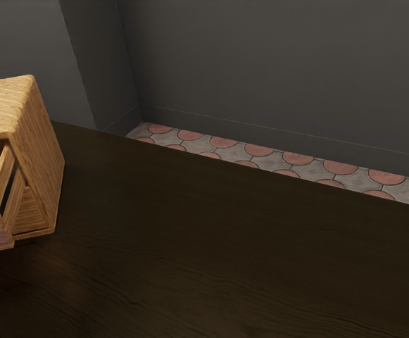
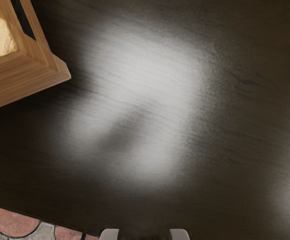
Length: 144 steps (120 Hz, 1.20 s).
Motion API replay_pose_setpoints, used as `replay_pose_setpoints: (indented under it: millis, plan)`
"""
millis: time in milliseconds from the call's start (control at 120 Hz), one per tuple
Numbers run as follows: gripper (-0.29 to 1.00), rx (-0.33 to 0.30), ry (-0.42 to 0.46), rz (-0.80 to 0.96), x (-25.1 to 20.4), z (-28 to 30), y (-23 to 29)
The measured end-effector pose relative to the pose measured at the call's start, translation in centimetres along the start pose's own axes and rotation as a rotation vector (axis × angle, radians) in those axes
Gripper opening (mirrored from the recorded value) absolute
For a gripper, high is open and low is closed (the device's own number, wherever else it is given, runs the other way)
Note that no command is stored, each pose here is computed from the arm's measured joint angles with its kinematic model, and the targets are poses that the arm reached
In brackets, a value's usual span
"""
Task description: Push the drawer handle with one arm to close the drawer
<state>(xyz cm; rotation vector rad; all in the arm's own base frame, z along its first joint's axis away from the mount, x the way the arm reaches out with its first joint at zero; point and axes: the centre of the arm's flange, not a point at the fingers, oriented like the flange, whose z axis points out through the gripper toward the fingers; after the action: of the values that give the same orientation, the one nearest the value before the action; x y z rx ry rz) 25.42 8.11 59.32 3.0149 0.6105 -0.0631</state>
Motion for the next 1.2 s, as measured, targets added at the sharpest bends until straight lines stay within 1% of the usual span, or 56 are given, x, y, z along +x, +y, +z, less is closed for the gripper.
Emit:
replay_pose_setpoints:
  millis: [83,158,325,483,825,1100,1200]
  plan:
    - [-0.02,-0.006,-0.016,-0.118,0.2,0.9,-3.1]
    - [-0.04,0.0,-0.037,-0.196,0.4,2.0,-4.8]
    - [-0.07,0.006,-0.076,-0.345,1.0,4.1,-8.3]
    - [-0.08,0.003,-0.111,-0.452,1.2,6.3,-10.8]
    - [-0.08,0.039,-0.098,-0.589,1.9,7.5,-14.0]
    - [-0.08,0.092,-0.07,-0.614,3.2,7.8,-14.7]
    - [-0.08,0.108,-0.046,-0.608,4.0,7.7,-15.0]
